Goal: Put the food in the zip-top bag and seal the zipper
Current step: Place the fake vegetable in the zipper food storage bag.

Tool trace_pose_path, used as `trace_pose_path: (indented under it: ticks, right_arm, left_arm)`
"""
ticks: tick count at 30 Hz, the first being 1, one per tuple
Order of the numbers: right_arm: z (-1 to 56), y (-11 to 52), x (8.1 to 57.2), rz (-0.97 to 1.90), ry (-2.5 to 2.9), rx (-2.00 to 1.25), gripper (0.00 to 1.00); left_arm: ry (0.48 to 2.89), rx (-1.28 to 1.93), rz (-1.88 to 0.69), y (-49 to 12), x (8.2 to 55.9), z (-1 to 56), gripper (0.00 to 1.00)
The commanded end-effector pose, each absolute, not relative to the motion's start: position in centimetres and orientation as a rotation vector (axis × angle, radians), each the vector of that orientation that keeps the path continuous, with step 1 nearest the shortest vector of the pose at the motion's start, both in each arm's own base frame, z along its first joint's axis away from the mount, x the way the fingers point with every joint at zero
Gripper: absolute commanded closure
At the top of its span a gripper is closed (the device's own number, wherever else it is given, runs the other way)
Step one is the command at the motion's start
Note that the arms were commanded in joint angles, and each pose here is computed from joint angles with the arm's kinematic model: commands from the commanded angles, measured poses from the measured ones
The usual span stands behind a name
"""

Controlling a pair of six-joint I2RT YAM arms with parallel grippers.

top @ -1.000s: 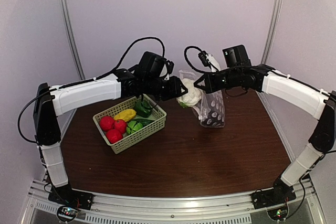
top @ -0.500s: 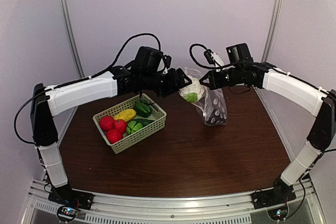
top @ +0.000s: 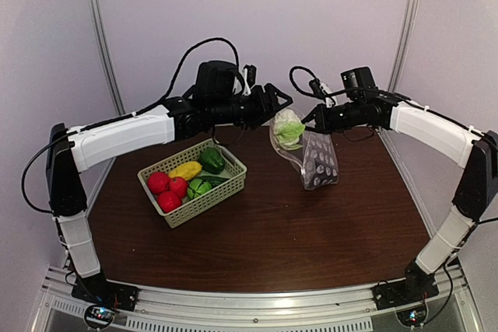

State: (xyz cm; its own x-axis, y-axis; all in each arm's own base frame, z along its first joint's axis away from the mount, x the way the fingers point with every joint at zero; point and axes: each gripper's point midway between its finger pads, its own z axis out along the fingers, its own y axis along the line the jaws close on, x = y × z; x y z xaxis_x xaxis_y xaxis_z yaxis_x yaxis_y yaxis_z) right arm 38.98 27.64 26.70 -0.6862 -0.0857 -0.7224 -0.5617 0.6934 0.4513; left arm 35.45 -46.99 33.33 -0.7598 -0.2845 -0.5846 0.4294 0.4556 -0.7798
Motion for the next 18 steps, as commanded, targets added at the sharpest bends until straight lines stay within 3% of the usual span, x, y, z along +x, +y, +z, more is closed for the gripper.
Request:
trace_pose_path:
  ticks: [1, 6, 18]
  right_arm:
    - [32.6, 29.4, 37.4, 1.284, 1.999, -0.512, 1.0]
    - [33.6, 28.5, 37.8, 1.38, 1.954, -0.461, 1.0]
    - [32.1, 26.8, 38.8, 1.141, 2.021, -0.449, 1.0]
  left_arm:
    - [2.115, 0.149, -1.404, -49.2, 34.5, 29.4, 0.29]
    - [2.136, 0.133, -1.397, -49.1, 34.5, 27.9, 0.3]
    - [2.037, 0.155, -1.483, -50.0, 34.5, 29.4, 0.36]
